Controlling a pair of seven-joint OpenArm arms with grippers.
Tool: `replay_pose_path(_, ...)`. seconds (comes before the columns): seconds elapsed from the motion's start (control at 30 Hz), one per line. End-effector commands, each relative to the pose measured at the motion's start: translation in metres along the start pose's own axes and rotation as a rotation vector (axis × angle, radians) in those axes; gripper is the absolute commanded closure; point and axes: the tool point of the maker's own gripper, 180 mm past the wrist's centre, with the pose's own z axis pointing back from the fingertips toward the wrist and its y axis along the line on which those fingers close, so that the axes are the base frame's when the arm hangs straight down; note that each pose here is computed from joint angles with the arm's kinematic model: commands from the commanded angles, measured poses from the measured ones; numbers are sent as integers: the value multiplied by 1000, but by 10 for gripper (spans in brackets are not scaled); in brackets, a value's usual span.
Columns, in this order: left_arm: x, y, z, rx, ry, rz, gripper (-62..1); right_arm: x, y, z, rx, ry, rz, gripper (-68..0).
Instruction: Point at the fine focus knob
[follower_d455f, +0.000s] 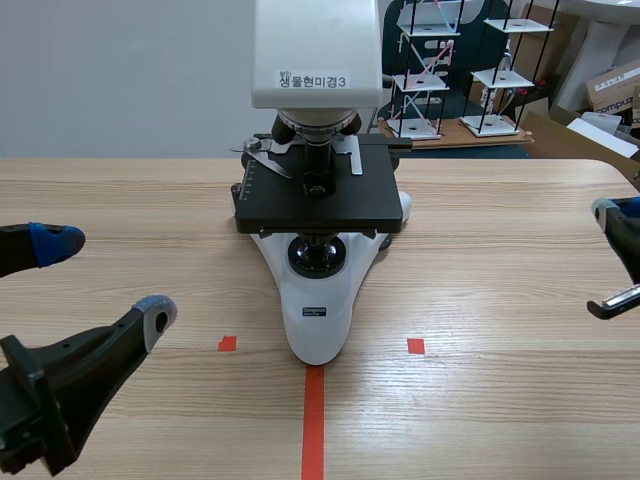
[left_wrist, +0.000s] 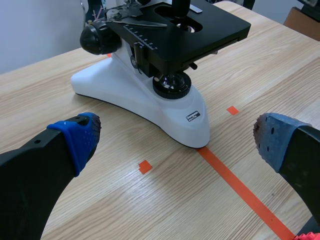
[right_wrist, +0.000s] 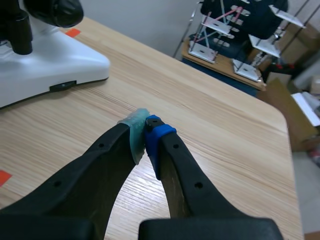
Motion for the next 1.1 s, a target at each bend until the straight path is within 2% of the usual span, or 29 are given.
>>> replay_pose_path(0.0, 10, -2, -1, -2, -37, 5, -623, 15, -11, -9, -8, -56, 6, 1)
replay_pose_path(0.2, 10, -2, -1, -2, -37, 5, -623, 10, -34, -37, -14, -69, -17, 1)
replay_pose_path(0.3, 10, -2, -1, -2, -37, 5, -623, 13, -37, -53, 20, -90, -30, 1)
replay_pose_path(0.43, 10, -2, -1, -2, -37, 5, -623, 19, -40, -72, 30, -119, -40, 1)
replay_pose_path(0.6, 10, -2, -1, -2, -37, 5, -623, 31, -35, -94, 88, -172, -62, 1)
replay_pose_path(0.83, 10, -2, -1, -2, -37, 5, -623, 40, -38, -120, 111, -201, -69, 1)
replay_pose_path(1.07, 10, -2, -1, -2, -37, 5, -623, 34, -13, -138, 212, -189, -45, 1)
